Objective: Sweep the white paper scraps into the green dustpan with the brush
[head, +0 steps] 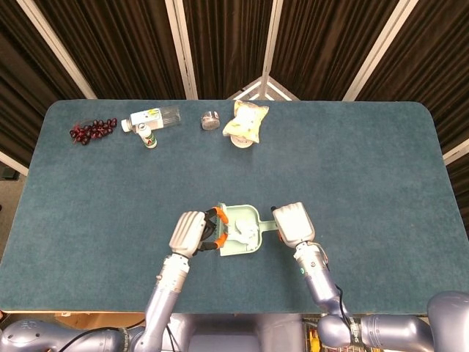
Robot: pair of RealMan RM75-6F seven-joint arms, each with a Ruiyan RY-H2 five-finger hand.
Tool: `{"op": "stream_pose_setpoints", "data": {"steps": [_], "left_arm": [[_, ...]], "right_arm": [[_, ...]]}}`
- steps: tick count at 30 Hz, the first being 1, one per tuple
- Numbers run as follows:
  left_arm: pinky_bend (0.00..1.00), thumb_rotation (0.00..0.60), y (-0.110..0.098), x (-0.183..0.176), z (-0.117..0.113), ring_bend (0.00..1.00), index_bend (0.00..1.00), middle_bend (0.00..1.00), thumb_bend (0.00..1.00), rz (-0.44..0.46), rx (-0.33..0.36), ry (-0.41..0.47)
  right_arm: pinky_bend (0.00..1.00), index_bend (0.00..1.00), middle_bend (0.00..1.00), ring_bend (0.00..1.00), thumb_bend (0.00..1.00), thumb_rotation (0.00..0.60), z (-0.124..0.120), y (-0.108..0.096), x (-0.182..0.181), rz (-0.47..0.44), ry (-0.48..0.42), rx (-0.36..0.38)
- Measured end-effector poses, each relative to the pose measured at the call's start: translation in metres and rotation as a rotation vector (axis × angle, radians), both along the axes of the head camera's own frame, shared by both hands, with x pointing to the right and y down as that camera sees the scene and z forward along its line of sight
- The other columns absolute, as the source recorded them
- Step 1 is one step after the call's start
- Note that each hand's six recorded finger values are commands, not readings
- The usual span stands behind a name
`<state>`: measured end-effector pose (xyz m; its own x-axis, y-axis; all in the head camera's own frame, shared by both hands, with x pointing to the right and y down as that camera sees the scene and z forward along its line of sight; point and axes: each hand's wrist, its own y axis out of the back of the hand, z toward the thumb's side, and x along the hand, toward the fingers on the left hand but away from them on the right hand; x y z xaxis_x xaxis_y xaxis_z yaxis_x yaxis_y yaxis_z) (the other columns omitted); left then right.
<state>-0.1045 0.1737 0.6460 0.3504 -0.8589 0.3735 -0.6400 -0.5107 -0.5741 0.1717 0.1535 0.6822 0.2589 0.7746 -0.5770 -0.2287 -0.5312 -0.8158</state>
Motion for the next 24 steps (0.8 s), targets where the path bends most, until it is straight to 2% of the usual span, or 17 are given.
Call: {"op": "stream_pose_setpoints", "data": {"steps": [8, 12, 24], "left_arm": [[1.00, 0.600, -0.004, 0.026, -0.007, 1.00, 0.81, 1.00, 0.67, 0.011, 0.063, 0.034], [1.00, 0.600, -0.005, 0.035, -0.012, 1.00, 0.81, 1.00, 0.67, 0.003, 0.072, 0.060], [1.00, 0.600, -0.015, 0.030, -0.035, 1.00, 0.81, 1.00, 0.66, 0.002, 0.111, 0.100]], "right_arm": [[0.87, 0.56, 0.91, 0.90, 0.34, 0.600, -0.001, 0.001, 0.000, 0.004, -0.003, -0.003], [0.87, 0.56, 0.91, 0.90, 0.34, 0.600, -0.001, 0.000, 0.001, 0.007, -0.003, -0.004], [0.87, 0.56, 0.91, 0.90, 0.34, 0.600, -0.001, 0.000, 0.006, 0.012, 0.008, -0.005]]}}
